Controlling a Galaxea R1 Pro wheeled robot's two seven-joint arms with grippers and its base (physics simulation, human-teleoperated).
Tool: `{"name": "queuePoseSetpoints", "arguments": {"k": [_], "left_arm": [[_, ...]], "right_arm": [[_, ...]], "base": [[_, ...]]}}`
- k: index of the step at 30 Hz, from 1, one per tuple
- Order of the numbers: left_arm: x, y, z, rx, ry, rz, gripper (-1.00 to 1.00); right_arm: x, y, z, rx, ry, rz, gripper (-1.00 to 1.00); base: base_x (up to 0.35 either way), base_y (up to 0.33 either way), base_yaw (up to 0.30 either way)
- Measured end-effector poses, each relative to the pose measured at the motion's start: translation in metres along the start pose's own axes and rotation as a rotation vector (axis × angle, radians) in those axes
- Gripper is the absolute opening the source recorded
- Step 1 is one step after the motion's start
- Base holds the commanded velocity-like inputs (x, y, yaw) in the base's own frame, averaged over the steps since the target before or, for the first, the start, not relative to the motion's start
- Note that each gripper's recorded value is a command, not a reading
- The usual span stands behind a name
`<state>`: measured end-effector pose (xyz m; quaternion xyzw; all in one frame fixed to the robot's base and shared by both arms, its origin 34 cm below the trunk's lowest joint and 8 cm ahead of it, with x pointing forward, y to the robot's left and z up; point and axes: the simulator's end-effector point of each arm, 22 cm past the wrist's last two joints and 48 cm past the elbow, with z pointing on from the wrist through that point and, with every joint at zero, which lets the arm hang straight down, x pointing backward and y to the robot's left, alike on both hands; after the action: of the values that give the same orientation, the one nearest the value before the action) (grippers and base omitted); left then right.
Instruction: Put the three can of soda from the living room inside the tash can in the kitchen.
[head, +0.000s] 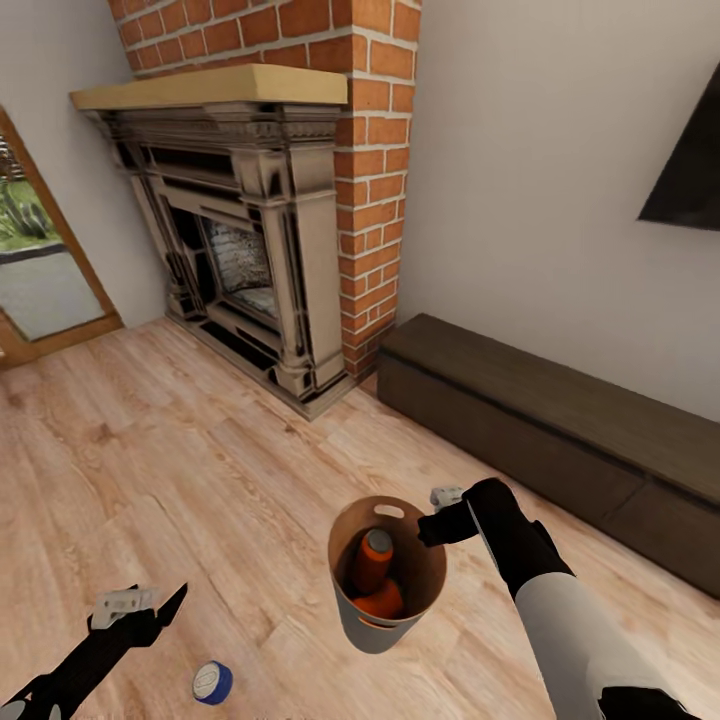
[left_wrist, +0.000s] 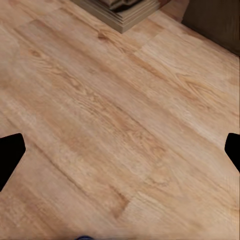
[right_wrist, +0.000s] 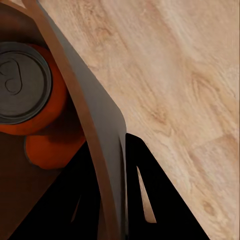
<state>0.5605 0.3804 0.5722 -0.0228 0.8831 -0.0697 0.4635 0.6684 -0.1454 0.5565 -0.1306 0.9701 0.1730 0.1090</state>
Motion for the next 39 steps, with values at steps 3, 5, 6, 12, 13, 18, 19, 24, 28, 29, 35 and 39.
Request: {"name": "queuePoseSetpoints", "arguments": {"k": [3,5,6,12,13,18,19,24,28,29,35,39], "left_arm": [[0.000,0.000,0.000,-0.001,0.000,-0.001,1.00],[0.000,0.000,0.000,-0.001,0.001,-0.001,1.00],[0.000,0.000,0.000,-0.002,0.001,-0.001,1.00],[0.002,0.001,0.000,-0.003,0.004,0.000,1.00],[0.002,0.001,0.000,-0.003,0.004,0.000,1.00],[0.003,0.000,0.000,-0.002,0.006,0.000,1.00],[0.003,0.000,0.000,-0.002,0.006,0.000,1.00],[0.003,0.001,0.000,-0.004,0.007,0.001,1.00],[0.003,0.004,0.000,-0.019,0.007,0.001,1.00],[0.002,0.005,0.000,-0.024,0.006,0.001,1.00],[0.065,0.023,0.006,-0.110,0.108,-0.065,1.00],[0.086,0.026,0.009,-0.128,0.135,-0.079,1.00]], "right_arm": [[0.000,0.000,0.000,0.002,0.000,-0.001,-1.00],[0.000,0.001,0.000,-0.004,-0.001,0.004,-1.00],[0.000,0.001,0.000,-0.006,-0.001,0.005,-1.00],[0.000,0.000,0.000,-0.003,-0.001,0.003,-1.00],[0.000,0.000,0.000,-0.003,-0.001,0.003,-1.00],[0.000,-0.002,0.000,0.003,-0.001,-0.002,-1.00],[0.000,-0.001,0.000,0.002,-0.001,-0.001,-1.00],[0.000,0.001,0.000,-0.007,-0.001,0.005,-1.00],[0.000,0.000,0.000,-0.002,0.000,0.002,-1.00],[0.000,0.000,0.000,-0.002,0.000,0.003,-1.00],[0.005,-0.005,0.010,0.003,-0.001,0.001,-1.00],[0.007,-0.006,0.017,0.000,-0.003,0.005,-1.00]], "base": [[0.018,0.213,0.242],[0.080,0.122,0.230],[0.150,0.069,0.221],[0.260,0.025,0.126],[0.310,0.006,0.034],[0.315,0.002,0.011],[0.219,0.001,0.004],[0.093,0.000,0.002],[0.019,0.000,0.000],[0.003,0.000,0.000],[0.001,0.000,0.000],[0.000,0.000,0.000]]}}
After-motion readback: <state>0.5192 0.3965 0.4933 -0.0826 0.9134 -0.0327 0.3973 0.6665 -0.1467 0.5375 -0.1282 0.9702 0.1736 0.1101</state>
